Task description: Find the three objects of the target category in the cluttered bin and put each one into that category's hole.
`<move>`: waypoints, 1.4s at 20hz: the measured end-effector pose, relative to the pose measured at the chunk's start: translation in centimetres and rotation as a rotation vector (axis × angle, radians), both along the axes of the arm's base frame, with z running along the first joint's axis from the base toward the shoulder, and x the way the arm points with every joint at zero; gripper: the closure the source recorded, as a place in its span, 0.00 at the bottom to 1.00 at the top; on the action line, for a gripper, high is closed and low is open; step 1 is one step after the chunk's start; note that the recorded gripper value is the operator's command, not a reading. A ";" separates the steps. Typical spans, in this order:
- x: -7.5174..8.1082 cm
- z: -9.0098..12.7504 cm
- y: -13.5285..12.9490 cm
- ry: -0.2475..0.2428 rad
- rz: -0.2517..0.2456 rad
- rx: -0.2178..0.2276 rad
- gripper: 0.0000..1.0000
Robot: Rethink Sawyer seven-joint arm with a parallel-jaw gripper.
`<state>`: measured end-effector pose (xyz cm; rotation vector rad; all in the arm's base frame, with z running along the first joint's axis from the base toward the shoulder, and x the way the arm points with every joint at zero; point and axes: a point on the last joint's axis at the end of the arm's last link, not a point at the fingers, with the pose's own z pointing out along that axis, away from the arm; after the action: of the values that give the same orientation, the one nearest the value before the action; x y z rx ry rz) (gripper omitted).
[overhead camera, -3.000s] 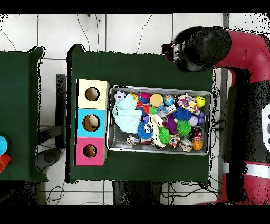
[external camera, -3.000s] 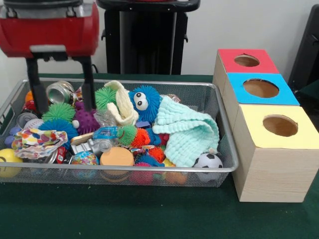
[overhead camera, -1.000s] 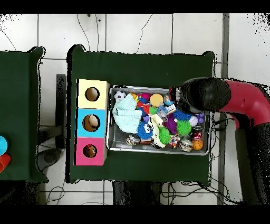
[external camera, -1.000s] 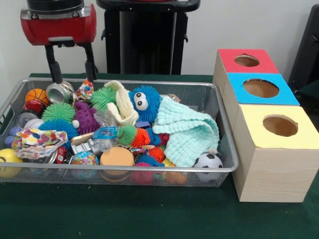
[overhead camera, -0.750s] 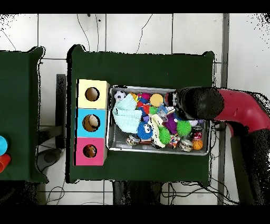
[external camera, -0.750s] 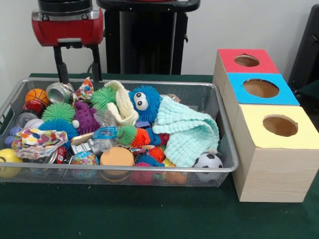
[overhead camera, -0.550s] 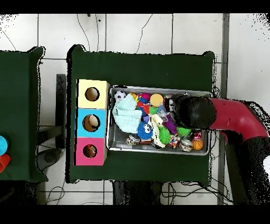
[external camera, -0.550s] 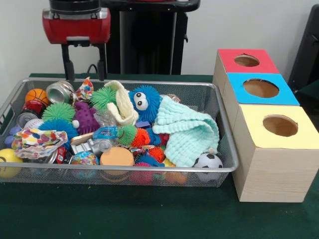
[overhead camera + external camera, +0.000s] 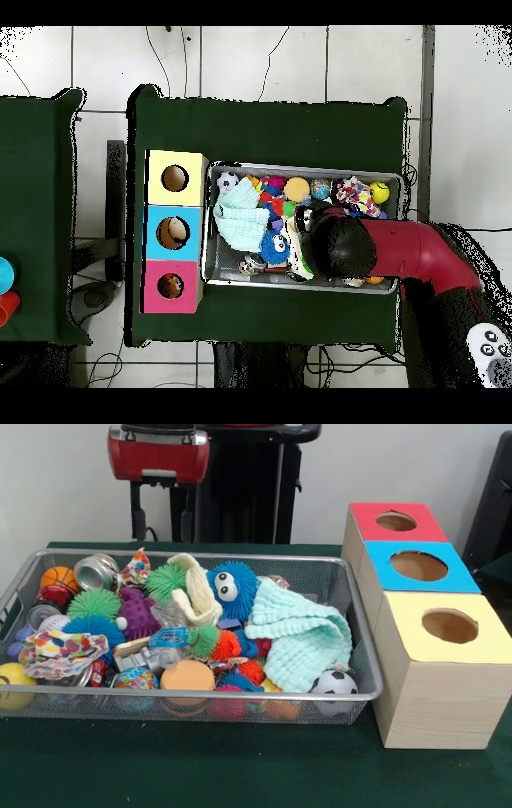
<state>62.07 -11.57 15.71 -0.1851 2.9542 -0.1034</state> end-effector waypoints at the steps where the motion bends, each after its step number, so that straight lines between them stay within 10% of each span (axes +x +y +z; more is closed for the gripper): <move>1: -0.1 -0.1 0.1 -0.003 0.001 -0.003 0.00; 7: 0.4 -1.1 0.8 -0.013 0.006 -0.019 0.00; 28: 12.1 -3.7 0.7 -0.040 -0.049 0.022 0.00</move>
<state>74.12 -10.83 11.98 -0.1072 2.9195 -0.0809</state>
